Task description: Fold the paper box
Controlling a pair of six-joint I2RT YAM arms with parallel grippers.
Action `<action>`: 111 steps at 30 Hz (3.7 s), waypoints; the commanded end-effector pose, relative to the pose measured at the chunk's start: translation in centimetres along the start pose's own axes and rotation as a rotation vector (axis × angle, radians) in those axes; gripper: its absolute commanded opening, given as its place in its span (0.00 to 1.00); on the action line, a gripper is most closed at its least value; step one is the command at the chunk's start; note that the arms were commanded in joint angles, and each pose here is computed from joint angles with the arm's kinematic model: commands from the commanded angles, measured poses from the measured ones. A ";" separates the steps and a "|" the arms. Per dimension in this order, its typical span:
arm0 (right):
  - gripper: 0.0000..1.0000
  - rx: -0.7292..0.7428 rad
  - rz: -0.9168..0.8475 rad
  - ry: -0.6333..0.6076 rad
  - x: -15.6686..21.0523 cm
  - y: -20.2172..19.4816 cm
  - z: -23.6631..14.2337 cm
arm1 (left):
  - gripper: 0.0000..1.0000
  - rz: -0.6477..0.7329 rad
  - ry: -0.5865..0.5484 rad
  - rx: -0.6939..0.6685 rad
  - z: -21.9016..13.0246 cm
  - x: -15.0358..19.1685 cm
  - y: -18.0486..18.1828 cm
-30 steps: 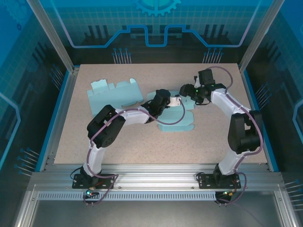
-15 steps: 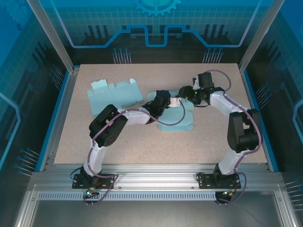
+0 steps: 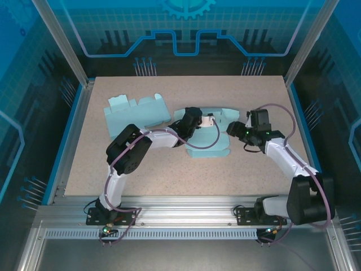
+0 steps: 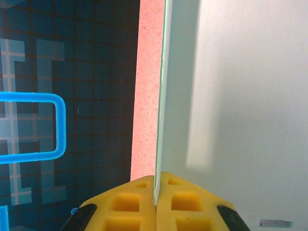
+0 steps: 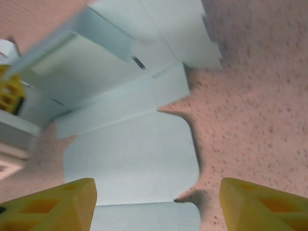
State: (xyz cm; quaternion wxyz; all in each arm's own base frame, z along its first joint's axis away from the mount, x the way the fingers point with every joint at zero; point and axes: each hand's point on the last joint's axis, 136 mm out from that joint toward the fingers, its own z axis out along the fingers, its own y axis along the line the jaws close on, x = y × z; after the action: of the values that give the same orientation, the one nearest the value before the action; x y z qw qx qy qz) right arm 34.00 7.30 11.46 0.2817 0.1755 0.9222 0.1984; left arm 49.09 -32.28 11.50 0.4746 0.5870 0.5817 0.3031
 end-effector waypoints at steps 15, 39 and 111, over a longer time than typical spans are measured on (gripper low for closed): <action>0.49 0.037 -0.019 0.111 -1.5 0.5 9.2 | 0.02 -0.004 0.005 0.000 -0.5 0.5 0.1; 0.38 -0.089 -0.079 0.058 -2.5 3.4 11.6 | 0.01 -0.026 0.003 -0.004 -0.6 0.7 0.7; 0.33 -0.510 0.122 0.125 -7.3 2.8 8.2 | 0.00 0.004 -0.004 -0.116 -0.2 1.0 1.9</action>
State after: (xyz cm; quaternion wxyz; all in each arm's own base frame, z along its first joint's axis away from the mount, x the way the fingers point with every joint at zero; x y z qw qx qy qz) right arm 46.12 6.92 8.40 0.2612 0.1510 0.8704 0.3891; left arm 49.04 -31.12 11.39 0.4875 0.5821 0.5631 0.3262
